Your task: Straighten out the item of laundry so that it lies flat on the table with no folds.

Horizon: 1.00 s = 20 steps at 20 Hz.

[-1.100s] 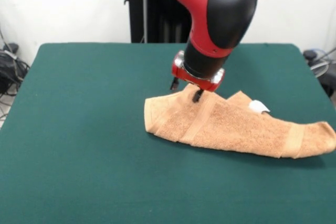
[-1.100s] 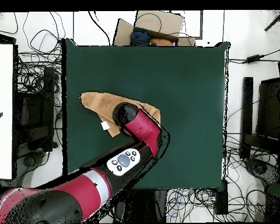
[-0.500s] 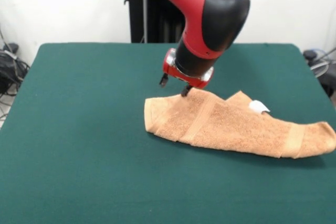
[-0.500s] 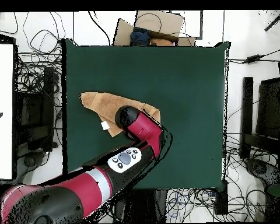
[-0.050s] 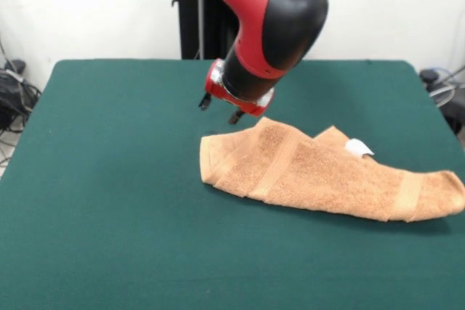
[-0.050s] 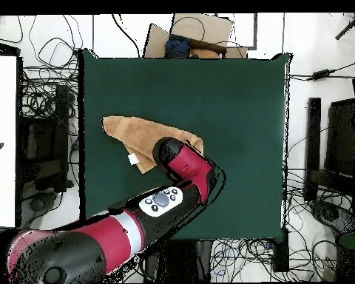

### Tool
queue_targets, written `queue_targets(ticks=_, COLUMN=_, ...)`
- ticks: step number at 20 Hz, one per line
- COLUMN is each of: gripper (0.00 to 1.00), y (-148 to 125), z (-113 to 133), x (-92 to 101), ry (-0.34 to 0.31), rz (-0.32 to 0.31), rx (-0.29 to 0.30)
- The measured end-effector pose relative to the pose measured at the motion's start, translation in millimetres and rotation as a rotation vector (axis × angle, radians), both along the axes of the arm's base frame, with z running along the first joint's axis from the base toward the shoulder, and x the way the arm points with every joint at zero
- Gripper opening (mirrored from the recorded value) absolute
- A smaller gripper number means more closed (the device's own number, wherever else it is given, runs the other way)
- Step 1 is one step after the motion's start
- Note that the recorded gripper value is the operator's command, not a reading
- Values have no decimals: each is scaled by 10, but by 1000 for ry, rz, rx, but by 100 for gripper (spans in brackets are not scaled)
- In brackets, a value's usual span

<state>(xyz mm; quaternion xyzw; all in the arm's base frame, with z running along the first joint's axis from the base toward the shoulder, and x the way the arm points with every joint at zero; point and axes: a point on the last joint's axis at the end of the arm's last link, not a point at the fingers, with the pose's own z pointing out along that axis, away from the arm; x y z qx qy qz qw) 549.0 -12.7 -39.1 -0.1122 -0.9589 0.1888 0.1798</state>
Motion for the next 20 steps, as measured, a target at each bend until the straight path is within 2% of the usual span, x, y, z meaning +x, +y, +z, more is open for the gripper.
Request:
queue_targets(ticks=5, gripper=100, y=-75, z=24, x=-28, ry=15, rz=17, rx=-24)
queue_targets(ticks=10, gripper=100, y=-116, z=62, x=46, ry=9, rz=33, rx=-33)
queue_targets(ticks=20, gripper=100, y=-81, z=229, x=575, ry=-60, rz=93, rx=-16)
